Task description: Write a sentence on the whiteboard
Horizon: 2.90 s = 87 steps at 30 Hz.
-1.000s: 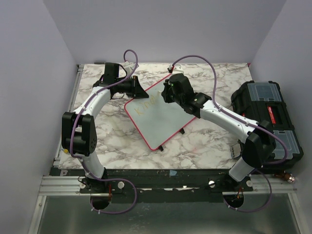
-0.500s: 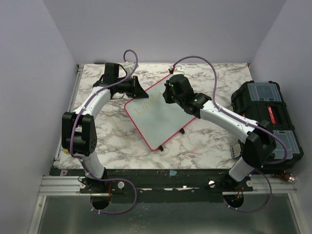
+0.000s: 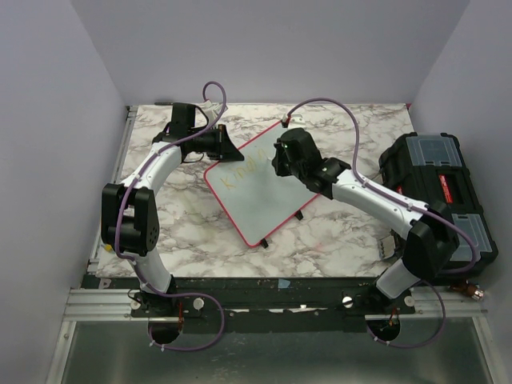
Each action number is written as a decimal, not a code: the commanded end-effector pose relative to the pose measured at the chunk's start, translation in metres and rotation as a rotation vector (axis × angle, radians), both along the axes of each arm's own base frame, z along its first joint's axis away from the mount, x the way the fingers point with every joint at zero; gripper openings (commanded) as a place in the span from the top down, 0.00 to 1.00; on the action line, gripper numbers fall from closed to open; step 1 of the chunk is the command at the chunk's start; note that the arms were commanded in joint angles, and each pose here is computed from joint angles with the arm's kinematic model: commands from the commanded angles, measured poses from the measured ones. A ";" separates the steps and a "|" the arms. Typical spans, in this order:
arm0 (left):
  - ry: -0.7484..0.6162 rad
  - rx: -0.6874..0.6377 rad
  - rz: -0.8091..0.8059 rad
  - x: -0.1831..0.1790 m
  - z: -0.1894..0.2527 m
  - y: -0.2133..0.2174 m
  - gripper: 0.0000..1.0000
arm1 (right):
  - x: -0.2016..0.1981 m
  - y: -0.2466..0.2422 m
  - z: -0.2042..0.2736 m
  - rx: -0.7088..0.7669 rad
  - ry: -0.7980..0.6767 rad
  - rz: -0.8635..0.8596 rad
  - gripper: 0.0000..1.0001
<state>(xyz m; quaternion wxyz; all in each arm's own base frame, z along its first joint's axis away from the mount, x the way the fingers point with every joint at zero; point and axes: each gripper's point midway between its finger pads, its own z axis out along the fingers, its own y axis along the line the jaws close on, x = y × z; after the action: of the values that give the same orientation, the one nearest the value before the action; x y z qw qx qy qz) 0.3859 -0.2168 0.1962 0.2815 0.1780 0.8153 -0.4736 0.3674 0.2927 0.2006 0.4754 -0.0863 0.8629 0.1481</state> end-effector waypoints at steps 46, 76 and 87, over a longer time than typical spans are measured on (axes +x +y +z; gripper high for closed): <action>-0.021 0.084 -0.041 -0.006 -0.023 -0.003 1.00 | 0.020 0.008 0.027 0.032 -0.055 -0.052 0.99; -0.019 0.083 -0.042 -0.006 -0.023 -0.003 1.00 | 0.037 -0.004 0.018 -0.010 -0.048 -0.112 0.99; -0.020 0.082 -0.044 -0.005 -0.023 -0.004 1.00 | 0.031 0.010 0.018 0.029 -0.028 -0.037 0.99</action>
<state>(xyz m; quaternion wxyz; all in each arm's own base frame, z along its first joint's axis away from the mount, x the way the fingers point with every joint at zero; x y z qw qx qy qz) 0.3858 -0.2166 0.1965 0.2817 0.1790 0.8154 -0.4730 0.3987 0.2933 0.2197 0.4992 -0.0545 0.8552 0.1284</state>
